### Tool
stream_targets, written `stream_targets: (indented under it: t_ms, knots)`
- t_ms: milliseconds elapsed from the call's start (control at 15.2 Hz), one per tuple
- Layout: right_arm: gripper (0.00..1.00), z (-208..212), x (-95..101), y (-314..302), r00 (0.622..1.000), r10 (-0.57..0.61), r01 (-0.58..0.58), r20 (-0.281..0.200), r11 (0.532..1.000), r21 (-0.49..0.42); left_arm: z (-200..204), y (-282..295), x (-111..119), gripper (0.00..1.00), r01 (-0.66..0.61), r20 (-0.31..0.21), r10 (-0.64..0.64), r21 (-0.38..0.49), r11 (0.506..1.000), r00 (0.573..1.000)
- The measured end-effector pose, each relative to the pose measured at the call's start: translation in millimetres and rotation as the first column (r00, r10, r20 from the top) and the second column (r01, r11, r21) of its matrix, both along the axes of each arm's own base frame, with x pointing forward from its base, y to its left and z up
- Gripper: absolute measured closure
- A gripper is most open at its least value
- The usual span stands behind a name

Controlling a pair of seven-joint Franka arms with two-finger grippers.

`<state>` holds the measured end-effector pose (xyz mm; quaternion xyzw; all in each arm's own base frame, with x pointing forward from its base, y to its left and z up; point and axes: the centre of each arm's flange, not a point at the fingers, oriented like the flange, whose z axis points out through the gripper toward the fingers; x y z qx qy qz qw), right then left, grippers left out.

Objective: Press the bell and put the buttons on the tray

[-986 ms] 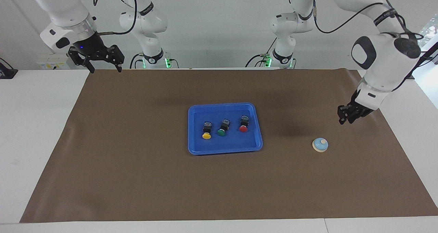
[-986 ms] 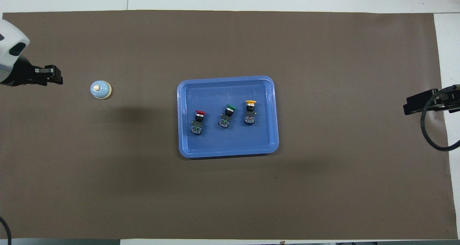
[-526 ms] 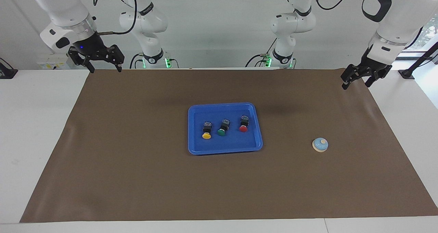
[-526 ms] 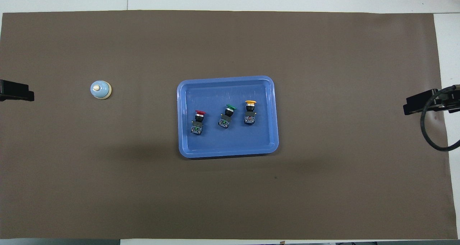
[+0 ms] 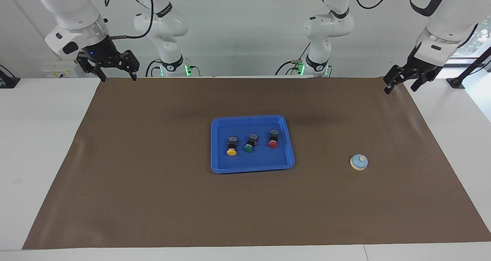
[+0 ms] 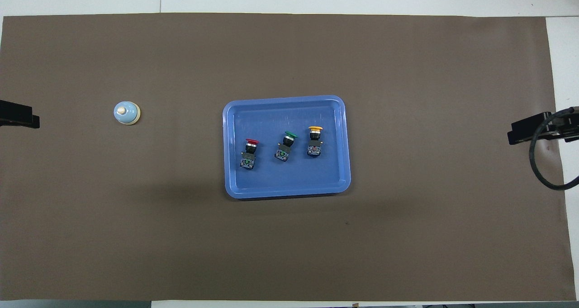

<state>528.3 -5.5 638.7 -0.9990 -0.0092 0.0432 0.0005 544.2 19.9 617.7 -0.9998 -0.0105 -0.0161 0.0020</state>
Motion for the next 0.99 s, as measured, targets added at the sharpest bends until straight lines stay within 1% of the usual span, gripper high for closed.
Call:
stream_targets:
  t_ms: [592,986]
  knots:
    - [0.00,0.0,0.0,0.0,1.000,0.000,0.000,0.000,1.000,0.000,-1.6,-0.8,0.4,0.00,0.001,-0.004,-0.001,0.000,1.000,1.000]
    - [0.00,0.0,0.0,-0.2,1.000,0.000,0.000,0.000,1.000,0.000,-4.9,-8.7,-1.9,0.00,0.016,-0.029,-0.016,-0.002,1.000,0.999]
